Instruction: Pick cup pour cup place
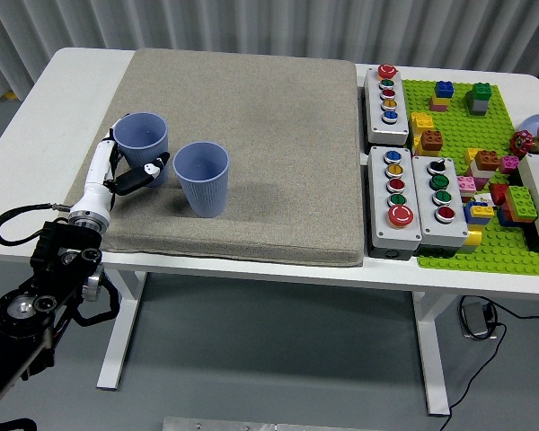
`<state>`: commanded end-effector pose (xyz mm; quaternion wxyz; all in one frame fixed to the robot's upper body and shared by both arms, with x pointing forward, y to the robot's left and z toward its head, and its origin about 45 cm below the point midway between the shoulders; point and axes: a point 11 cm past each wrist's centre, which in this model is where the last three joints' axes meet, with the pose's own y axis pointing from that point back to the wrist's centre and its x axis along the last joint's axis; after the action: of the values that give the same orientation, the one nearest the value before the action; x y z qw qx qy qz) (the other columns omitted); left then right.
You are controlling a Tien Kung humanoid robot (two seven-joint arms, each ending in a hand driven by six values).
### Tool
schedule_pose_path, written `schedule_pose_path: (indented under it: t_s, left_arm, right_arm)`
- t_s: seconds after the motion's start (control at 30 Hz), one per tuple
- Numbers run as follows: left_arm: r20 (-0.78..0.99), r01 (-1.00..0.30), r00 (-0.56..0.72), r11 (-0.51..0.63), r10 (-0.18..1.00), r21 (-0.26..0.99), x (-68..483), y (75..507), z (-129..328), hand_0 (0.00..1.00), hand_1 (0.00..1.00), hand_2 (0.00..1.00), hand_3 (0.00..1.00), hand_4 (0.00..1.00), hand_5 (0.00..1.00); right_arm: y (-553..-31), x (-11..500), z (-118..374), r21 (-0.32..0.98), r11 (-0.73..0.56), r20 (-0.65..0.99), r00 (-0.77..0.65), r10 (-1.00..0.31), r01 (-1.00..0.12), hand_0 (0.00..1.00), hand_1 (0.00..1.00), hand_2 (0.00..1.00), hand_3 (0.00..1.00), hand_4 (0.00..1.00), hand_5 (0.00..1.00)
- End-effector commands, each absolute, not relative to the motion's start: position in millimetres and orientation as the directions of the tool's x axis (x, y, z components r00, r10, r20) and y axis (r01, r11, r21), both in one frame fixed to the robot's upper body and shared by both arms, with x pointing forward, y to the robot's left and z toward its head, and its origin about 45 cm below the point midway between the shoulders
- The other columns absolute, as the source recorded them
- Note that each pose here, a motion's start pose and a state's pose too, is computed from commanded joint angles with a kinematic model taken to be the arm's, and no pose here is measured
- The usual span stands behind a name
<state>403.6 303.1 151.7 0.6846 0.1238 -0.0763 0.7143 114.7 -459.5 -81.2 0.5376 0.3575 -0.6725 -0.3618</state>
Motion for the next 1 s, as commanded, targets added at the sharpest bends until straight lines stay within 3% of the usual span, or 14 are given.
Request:
schedule_pose_path:
  t_s: [0.03,0.2,0.23,0.4,0.43,0.6,0.63,0.8,0.83,1.0]
  left_arm:
    - [0.282,-0.997,-0.032,-0.051,0.959,0.061,403.7,303.0,151.7,0.859,0.852,0.993,0.998,0.807,0.212]
    - [0.292,-0.997,-0.034,-0.053,0.956,0.057,405.1,301.6,153.4,0.859,0.852,0.993,0.998,0.807,0.212]
    - [0.294,-0.997,-0.037,-0.056,0.955,0.055,405.3,301.6,153.8,0.779,0.754,0.903,0.943,0.798,0.213]
    - [0.305,-0.996,-0.042,-0.066,0.952,0.068,406.1,301.3,151.9,0.779,0.754,0.903,0.943,0.798,0.213]
    - [0.306,-0.995,-0.052,-0.075,0.95,0.065,405.9,301.7,151.8,0.712,0.666,0.765,0.771,0.793,0.216]
    - [0.306,-0.993,-0.076,-0.1,0.949,0.065,405.7,303.1,151.1,0.712,0.666,0.765,0.771,0.793,0.216]
    - [0.307,-0.993,-0.076,-0.101,0.948,0.064,405.7,302.8,151.1,0.611,0.589,0.65,0.612,0.781,0.214]
    - [0.306,-0.993,-0.079,-0.103,0.949,0.064,405.2,301.7,150.3,0.611,0.589,0.65,0.612,0.781,0.214]
    - [0.307,-0.993,-0.079,-0.104,0.948,0.064,405.2,301.7,150.2,0.575,0.521,0.585,0.591,0.764,0.203]
    - [0.31,-0.992,-0.084,-0.108,0.947,0.062,405.3,301.9,150.3,0.575,0.521,0.585,0.591,0.764,0.203]
  right_arm:
    - [-459.5,114.8,-81.2,0.871,0.483,0.464,-0.166,-0.87,-0.092,0.685,0.636,0.579,0.582,0.002,0.186]
    - [-459.5,116.7,-80.8,0.871,0.483,0.464,-0.169,-0.87,-0.095,0.685,0.636,0.579,0.582,0.002,0.186]
    - [-459.5,117.0,-80.7,0.871,0.483,0.463,-0.169,-0.87,-0.096,0.685,0.636,0.579,0.582,0.002,0.189]
    - [-459.5,117.8,-80.5,0.87,0.483,0.463,-0.17,-0.87,-0.097,0.685,0.636,0.579,0.582,0.002,0.189]
    - [-459.5,117.9,-80.5,0.87,0.483,0.463,-0.17,-0.87,-0.097,0.685,0.636,0.579,0.582,0.002,0.186]
    - [-459.2,117.8,-80.6,0.871,0.482,0.463,-0.17,-0.87,-0.097,0.685,0.636,0.579,0.582,0.002,0.186]
    - [-459.2,117.9,-80.5,0.871,0.482,0.463,-0.17,-0.87,-0.097,0.685,0.636,0.579,0.582,0.002,0.187]
    - [-459.2,117.8,-80.6,0.871,0.482,0.463,-0.171,-0.87,-0.097,0.685,0.636,0.579,0.582,0.002,0.187]
    - [-459.2,118.1,-80.5,0.87,0.482,0.463,-0.171,-0.87,-0.097,0.685,0.636,0.579,0.581,0.002,0.187]
    - [-459.2,119.0,-80.3,0.87,0.483,0.463,-0.172,-0.87,-0.099,0.685,0.636,0.579,0.581,0.002,0.187]
